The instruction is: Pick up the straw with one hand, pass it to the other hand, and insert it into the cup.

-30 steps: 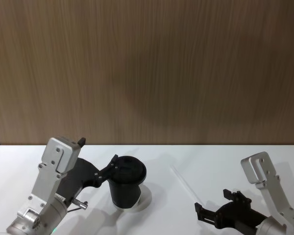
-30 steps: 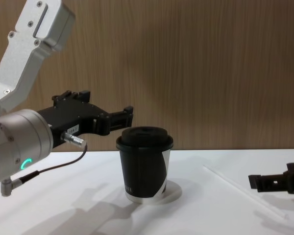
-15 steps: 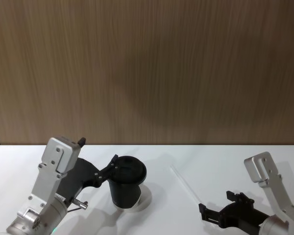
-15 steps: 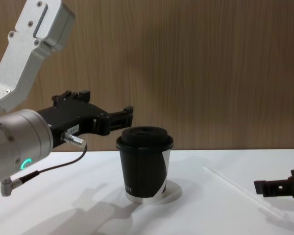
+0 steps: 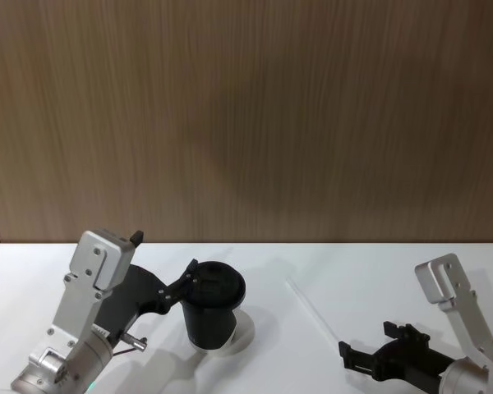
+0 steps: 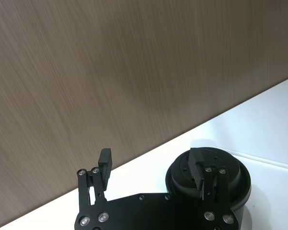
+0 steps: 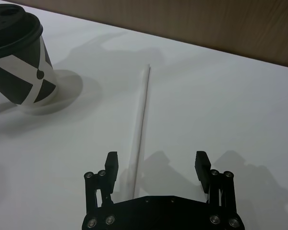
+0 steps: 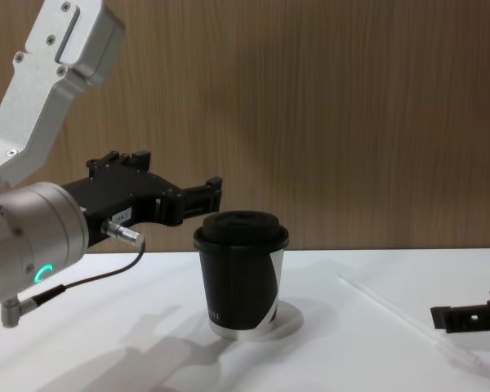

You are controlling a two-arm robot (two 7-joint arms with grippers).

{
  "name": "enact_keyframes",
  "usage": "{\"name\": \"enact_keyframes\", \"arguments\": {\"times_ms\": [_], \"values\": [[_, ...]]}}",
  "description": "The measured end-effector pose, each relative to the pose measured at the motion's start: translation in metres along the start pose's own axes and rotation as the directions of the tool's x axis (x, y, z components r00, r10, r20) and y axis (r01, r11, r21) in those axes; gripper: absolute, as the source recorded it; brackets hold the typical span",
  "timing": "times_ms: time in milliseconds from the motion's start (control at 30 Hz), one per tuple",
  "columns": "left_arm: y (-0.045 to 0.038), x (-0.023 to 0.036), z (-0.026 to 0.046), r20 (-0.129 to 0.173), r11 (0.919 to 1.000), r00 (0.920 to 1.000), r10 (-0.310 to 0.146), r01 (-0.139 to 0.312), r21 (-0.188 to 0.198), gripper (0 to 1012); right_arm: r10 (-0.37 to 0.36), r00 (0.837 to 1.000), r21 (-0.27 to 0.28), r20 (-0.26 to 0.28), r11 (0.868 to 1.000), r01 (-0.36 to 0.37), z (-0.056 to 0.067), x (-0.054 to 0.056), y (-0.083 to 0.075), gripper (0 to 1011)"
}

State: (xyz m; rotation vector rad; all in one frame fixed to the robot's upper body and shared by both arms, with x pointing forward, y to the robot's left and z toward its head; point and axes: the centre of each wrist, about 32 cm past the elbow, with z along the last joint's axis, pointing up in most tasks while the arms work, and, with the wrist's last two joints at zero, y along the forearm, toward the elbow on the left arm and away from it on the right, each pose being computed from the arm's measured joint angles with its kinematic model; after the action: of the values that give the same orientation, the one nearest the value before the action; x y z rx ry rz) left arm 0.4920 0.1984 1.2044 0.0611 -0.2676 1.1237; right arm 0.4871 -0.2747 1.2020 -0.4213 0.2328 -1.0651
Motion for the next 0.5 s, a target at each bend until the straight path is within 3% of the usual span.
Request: {"name": "enact_keyframes", "arguments": {"times_ms": [500], "values": [[0.0000,0.0000,0.0000,0.000,1.0000,1.0000,0.000,0.000,0.000,1002,0.020,1.000,-0.022,-0.005,1.000,-0.020,-0.0022,0.0045,0.0072,1001]]}}
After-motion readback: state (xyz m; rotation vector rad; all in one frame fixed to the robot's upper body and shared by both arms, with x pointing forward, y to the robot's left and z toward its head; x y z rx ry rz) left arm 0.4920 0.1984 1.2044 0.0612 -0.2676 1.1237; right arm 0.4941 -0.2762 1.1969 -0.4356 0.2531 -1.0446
